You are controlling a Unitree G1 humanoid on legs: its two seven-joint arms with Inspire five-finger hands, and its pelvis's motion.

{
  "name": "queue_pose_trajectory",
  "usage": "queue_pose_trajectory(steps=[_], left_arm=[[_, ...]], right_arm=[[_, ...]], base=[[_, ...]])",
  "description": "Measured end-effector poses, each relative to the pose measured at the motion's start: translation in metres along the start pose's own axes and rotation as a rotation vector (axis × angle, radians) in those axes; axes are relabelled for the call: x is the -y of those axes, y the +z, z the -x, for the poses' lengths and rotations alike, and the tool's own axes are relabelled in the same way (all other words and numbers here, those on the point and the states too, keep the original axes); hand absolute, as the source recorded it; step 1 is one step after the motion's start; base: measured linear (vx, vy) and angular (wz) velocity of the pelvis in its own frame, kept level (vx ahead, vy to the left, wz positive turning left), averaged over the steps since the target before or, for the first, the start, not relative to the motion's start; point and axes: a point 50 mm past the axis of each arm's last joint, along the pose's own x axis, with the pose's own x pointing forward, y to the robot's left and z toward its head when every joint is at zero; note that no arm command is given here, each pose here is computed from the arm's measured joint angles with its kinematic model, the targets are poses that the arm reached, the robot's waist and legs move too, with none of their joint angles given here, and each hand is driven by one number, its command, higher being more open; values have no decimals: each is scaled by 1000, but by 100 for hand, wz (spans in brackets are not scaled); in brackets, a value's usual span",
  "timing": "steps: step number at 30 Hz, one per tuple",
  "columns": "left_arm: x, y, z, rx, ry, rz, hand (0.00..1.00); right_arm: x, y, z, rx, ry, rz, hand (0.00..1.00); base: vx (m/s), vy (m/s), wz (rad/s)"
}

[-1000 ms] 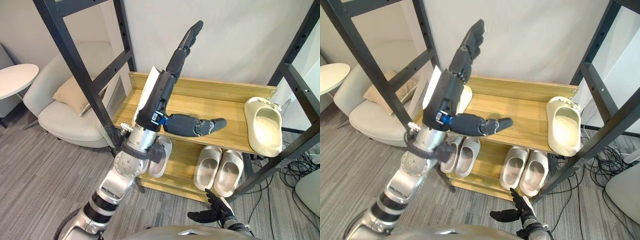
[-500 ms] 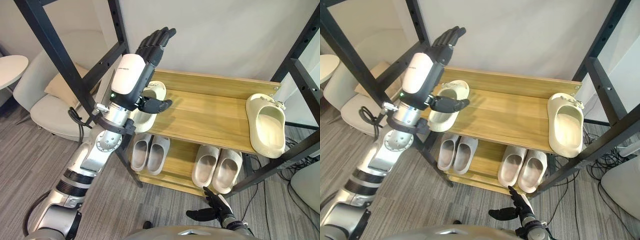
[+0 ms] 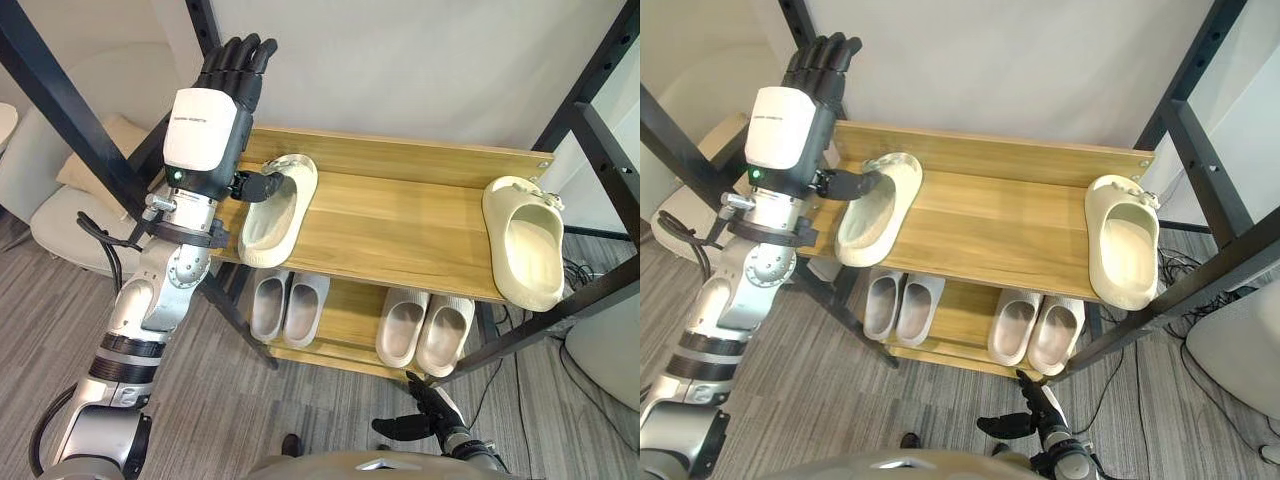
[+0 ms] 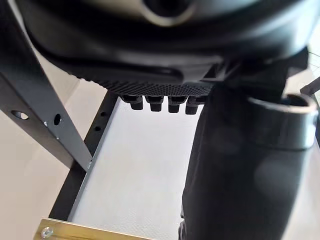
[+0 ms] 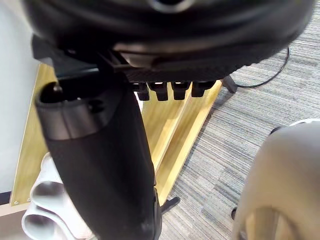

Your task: Organize the slippers on the shoe rack

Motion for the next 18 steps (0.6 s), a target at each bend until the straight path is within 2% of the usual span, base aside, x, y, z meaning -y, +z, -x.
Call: queue_pose_trajectory(steps=[10, 11, 15, 18], left_arm=[[6, -9, -5, -28, -25, -22, 100], [12, -13, -5, -43, -58, -36, 0], [21, -31, 0, -108, -127, -77, 0], [19, -33, -2, -107, -129, -86, 0]], right_arm=[[0, 4, -1, 16, -1, 1, 100], [-1, 6, -1, 24, 0, -1, 100], [-2, 7, -1, 29, -6, -7, 100], [0, 6, -1, 26, -15, -12, 100]], base=[[-25, 18, -11], [-17, 16, -17], [-10, 15, -15], [-12, 18, -12]])
